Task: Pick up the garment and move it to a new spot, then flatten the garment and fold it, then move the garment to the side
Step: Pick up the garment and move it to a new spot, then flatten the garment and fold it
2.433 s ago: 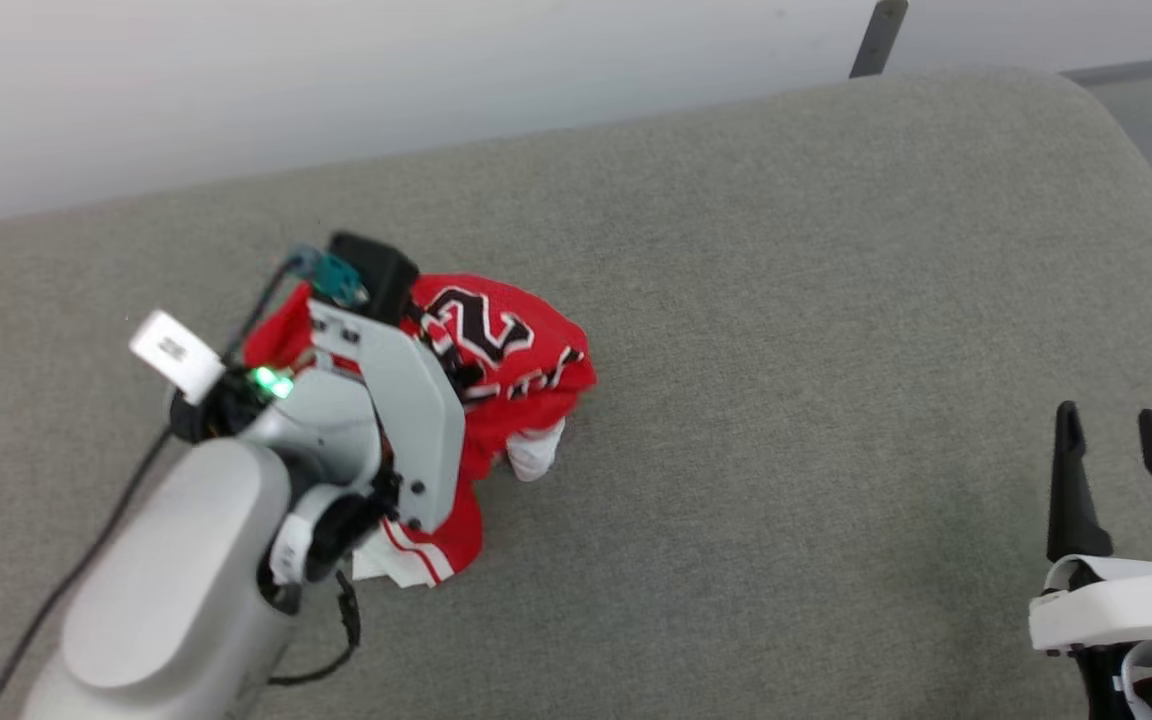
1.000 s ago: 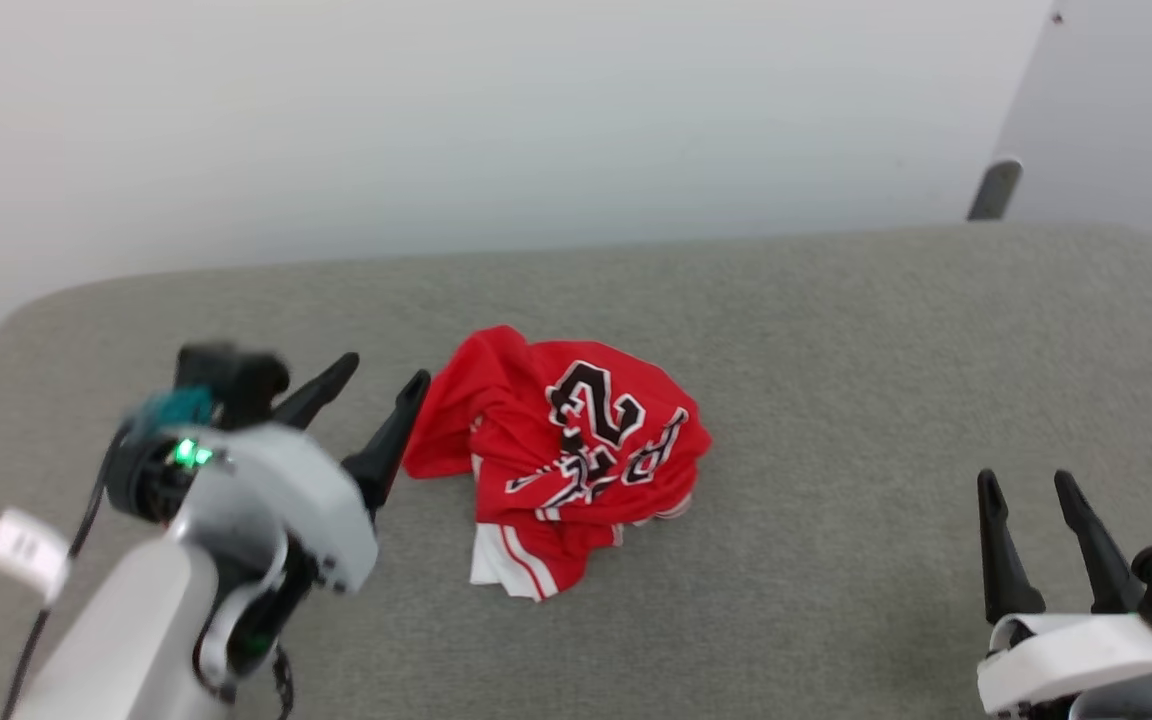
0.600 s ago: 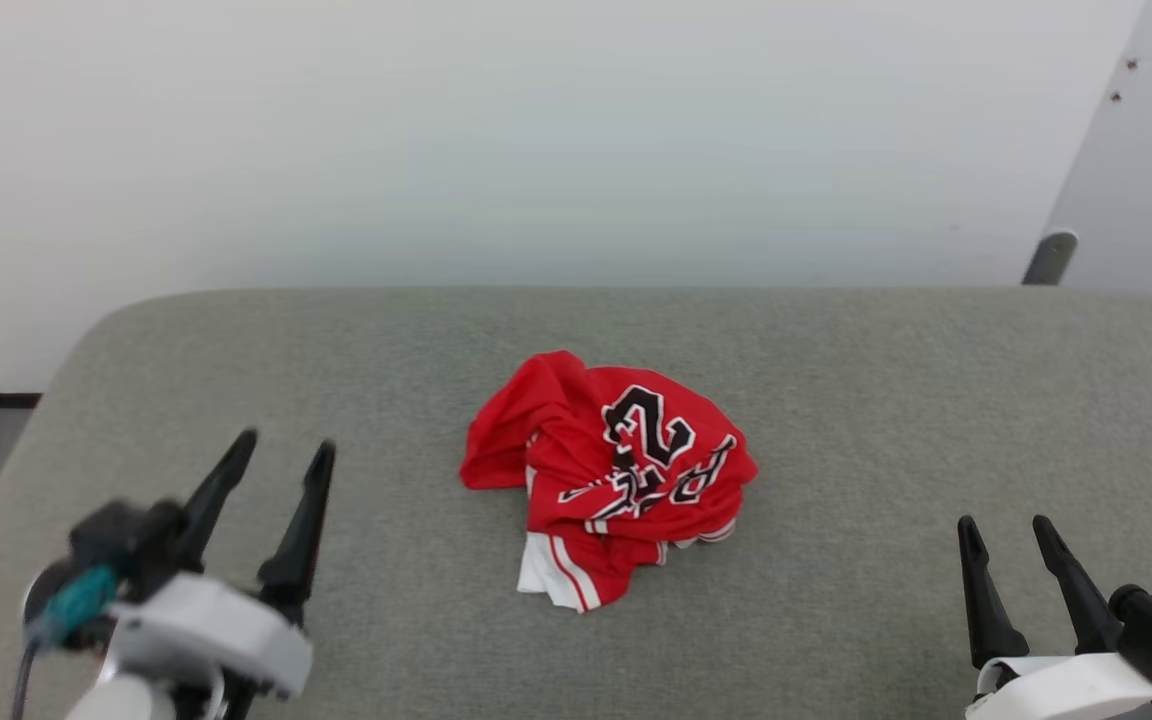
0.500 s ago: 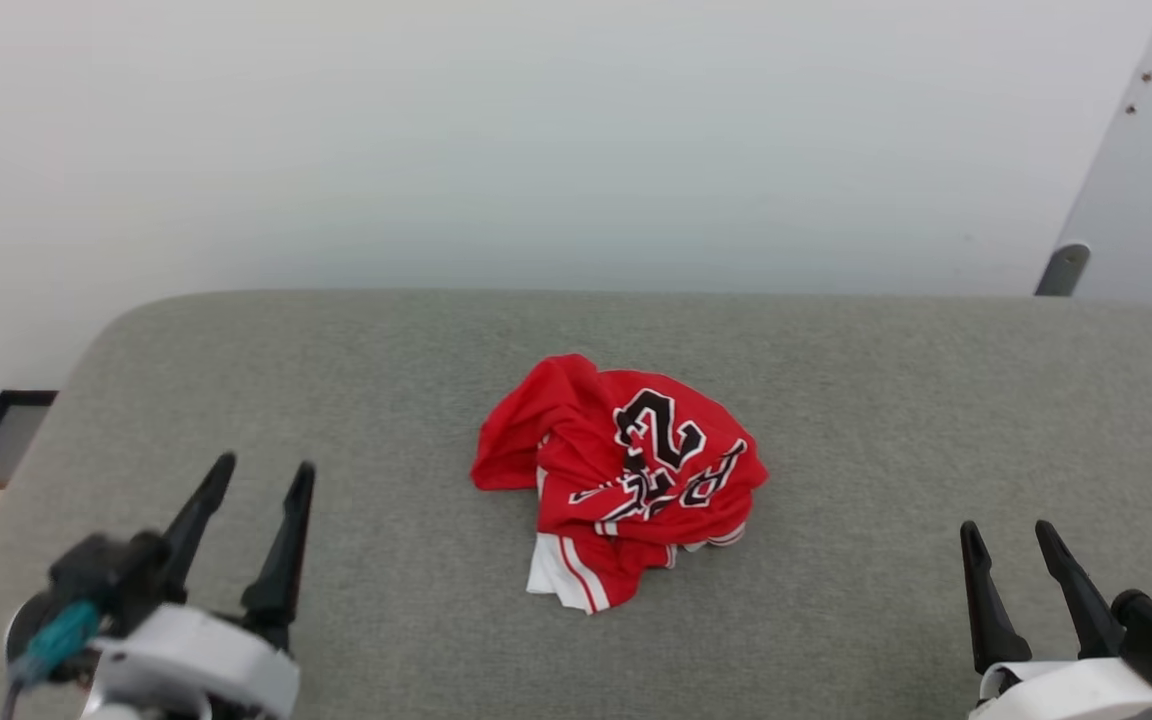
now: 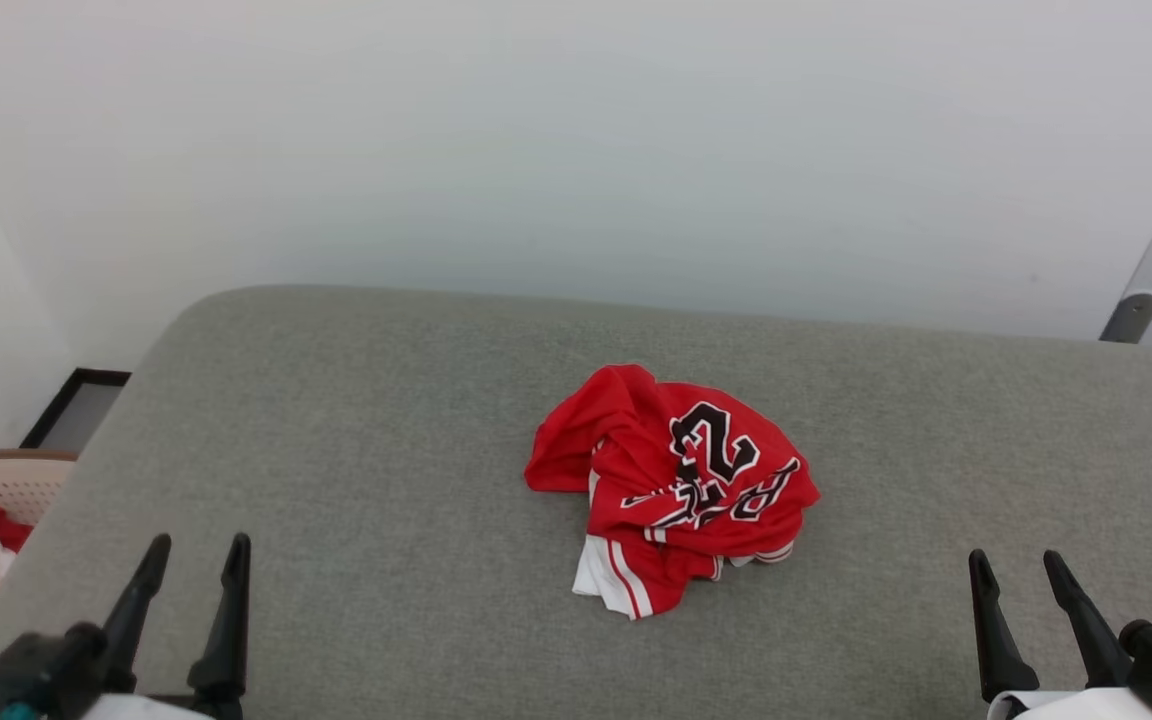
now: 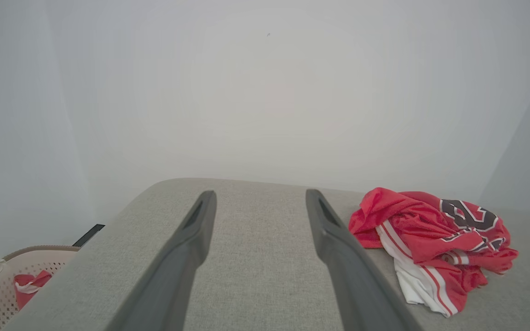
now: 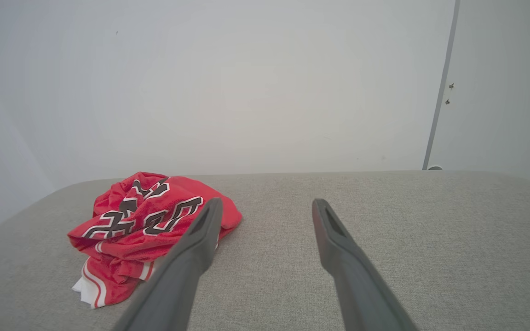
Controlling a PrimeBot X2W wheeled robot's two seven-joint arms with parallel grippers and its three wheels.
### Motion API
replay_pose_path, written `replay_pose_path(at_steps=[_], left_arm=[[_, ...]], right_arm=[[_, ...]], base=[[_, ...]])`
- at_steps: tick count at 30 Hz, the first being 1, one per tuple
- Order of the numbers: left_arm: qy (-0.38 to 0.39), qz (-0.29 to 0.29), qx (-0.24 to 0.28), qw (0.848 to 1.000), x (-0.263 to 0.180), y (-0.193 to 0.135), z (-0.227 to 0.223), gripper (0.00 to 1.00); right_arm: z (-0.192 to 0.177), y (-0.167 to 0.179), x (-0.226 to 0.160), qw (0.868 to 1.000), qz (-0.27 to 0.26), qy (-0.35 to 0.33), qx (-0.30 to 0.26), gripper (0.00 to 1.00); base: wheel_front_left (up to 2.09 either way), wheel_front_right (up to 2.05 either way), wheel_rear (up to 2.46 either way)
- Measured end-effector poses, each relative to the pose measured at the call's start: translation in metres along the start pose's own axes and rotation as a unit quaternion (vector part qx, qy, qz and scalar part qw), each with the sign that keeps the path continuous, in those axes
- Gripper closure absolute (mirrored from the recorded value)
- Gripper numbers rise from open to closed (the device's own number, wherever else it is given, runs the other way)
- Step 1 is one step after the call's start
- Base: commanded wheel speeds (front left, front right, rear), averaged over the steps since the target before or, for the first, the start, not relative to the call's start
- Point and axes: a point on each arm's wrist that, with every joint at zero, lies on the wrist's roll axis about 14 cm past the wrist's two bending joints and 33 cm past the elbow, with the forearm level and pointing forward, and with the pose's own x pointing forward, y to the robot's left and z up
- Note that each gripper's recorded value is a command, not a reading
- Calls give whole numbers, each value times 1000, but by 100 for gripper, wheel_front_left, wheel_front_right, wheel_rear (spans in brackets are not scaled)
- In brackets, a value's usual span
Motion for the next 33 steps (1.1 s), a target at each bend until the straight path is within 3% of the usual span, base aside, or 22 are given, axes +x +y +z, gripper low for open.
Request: replay_pose_path(at_steps=[9,20,27,33], left_arm=[[-8,26,-5,1000,-19,12,-1,0],[3,15,-9,1000,-18,8,-8,0],[80,-39,-45,995,18,-22,-22,0],[193,-108,-68,973,53,-60,-40,0]], right_arm=[[-3,10,3,1000,14,3,2,0],[-6,10,5,1000,17,8,0,0],[-1,1,14,1000,11,2,-7,0],[4,-15,24,1000,-8,-7,-9,0]], base=[[0,0,0],[0,0,0],[0,0,0],[0,0,0]])
